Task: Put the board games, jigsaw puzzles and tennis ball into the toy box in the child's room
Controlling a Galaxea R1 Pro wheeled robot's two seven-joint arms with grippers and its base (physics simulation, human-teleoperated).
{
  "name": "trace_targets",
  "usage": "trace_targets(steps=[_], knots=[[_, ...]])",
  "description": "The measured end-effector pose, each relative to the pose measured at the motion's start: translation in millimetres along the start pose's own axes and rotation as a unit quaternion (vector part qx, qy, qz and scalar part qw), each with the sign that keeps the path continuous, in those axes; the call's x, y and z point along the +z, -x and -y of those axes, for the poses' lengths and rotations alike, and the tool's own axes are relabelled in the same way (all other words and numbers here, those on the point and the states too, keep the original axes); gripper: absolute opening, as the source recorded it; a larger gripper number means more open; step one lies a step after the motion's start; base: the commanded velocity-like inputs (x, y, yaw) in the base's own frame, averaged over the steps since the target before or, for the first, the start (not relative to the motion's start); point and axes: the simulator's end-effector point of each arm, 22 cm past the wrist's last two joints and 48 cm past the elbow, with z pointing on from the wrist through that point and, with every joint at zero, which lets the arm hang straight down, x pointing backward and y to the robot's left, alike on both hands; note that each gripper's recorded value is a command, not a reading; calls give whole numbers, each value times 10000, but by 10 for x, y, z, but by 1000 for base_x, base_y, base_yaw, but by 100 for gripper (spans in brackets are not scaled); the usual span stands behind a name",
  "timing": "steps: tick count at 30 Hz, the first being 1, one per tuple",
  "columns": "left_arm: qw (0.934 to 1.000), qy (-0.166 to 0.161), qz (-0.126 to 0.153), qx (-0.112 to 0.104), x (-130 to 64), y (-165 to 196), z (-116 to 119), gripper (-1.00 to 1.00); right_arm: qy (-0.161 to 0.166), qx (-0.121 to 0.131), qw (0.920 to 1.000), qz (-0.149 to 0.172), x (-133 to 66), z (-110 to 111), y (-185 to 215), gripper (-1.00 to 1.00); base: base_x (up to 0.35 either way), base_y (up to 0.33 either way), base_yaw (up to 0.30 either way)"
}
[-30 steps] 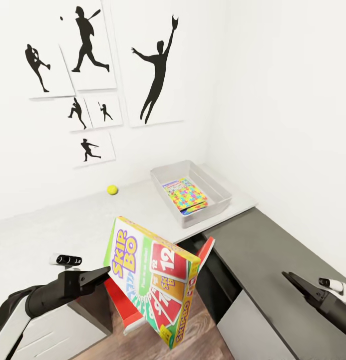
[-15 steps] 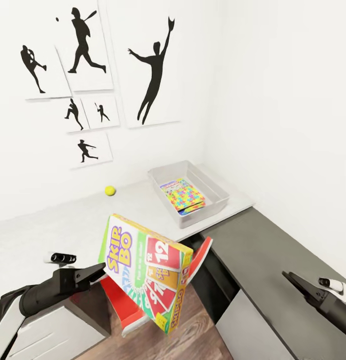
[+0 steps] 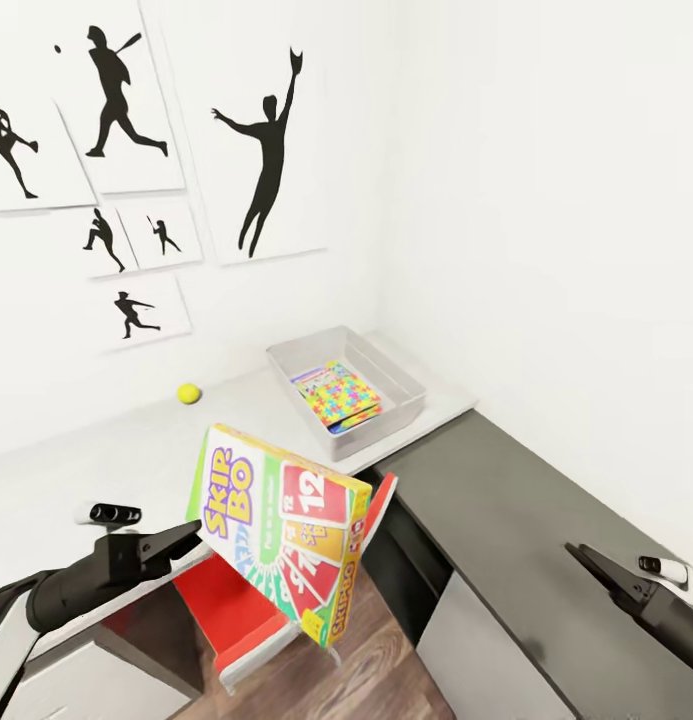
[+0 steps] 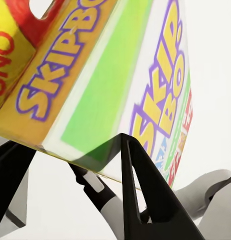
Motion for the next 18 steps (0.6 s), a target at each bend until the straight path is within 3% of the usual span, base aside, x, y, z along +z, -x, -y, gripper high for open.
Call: trace_targets(steps=[9, 18], knots=[[9999, 20, 95, 36, -71, 52, 39, -100, 41, -35, 10000, 20, 0, -43, 22, 100, 0, 0, -199], [9986, 95, 425, 308, -240, 246, 134, -100, 72, -66, 9999, 39, -2, -79, 43, 100, 85, 0, -155]])
